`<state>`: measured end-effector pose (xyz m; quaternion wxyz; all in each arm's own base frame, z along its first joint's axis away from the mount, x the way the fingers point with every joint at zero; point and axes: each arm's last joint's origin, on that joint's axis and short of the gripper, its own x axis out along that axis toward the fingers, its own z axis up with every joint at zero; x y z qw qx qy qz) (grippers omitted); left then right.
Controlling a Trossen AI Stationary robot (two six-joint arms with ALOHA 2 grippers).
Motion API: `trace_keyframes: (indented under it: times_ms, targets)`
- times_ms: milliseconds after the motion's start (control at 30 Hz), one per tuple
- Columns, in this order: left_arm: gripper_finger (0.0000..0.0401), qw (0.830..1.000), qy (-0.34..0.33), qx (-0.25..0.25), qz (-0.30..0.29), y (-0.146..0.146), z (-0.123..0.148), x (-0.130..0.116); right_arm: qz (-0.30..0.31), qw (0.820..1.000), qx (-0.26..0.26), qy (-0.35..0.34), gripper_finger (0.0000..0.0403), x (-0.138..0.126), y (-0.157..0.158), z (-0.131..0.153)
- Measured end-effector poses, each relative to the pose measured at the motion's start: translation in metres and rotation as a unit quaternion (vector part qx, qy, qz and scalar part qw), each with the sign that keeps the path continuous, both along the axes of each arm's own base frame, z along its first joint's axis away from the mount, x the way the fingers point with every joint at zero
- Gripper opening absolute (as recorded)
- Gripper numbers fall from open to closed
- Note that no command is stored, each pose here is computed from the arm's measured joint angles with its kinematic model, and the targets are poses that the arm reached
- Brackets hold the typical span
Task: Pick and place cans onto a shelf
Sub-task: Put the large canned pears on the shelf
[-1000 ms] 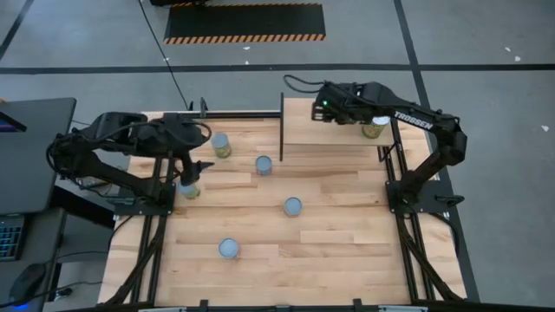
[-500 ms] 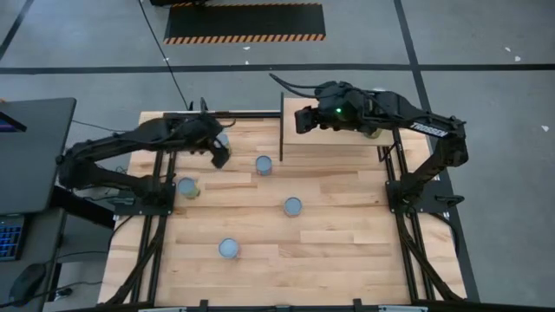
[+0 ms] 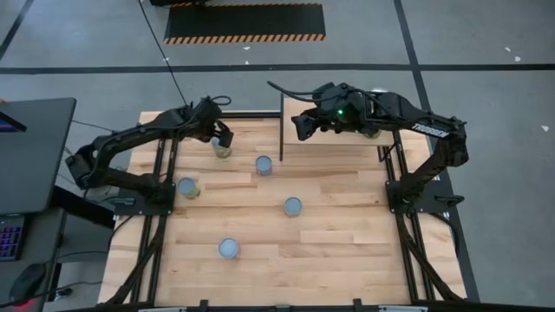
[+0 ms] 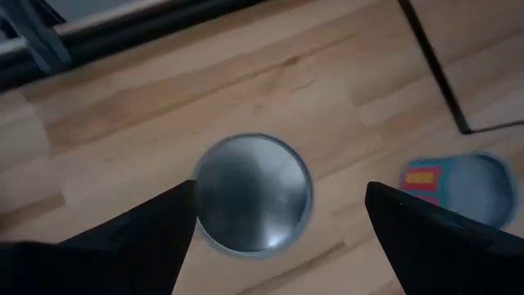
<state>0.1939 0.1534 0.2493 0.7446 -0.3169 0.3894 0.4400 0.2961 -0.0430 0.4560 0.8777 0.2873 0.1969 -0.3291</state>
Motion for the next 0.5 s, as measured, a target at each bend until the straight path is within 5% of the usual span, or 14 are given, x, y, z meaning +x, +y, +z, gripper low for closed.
trace_keyframes:
  times_ms: [500]
  targets:
    - [0.0349,0.999,0.022,0.022,0.01,0.015,-0.009,0.002,-0.018,1.0,-0.01,0.006,0.0277,-0.002,-0.014,0.0]
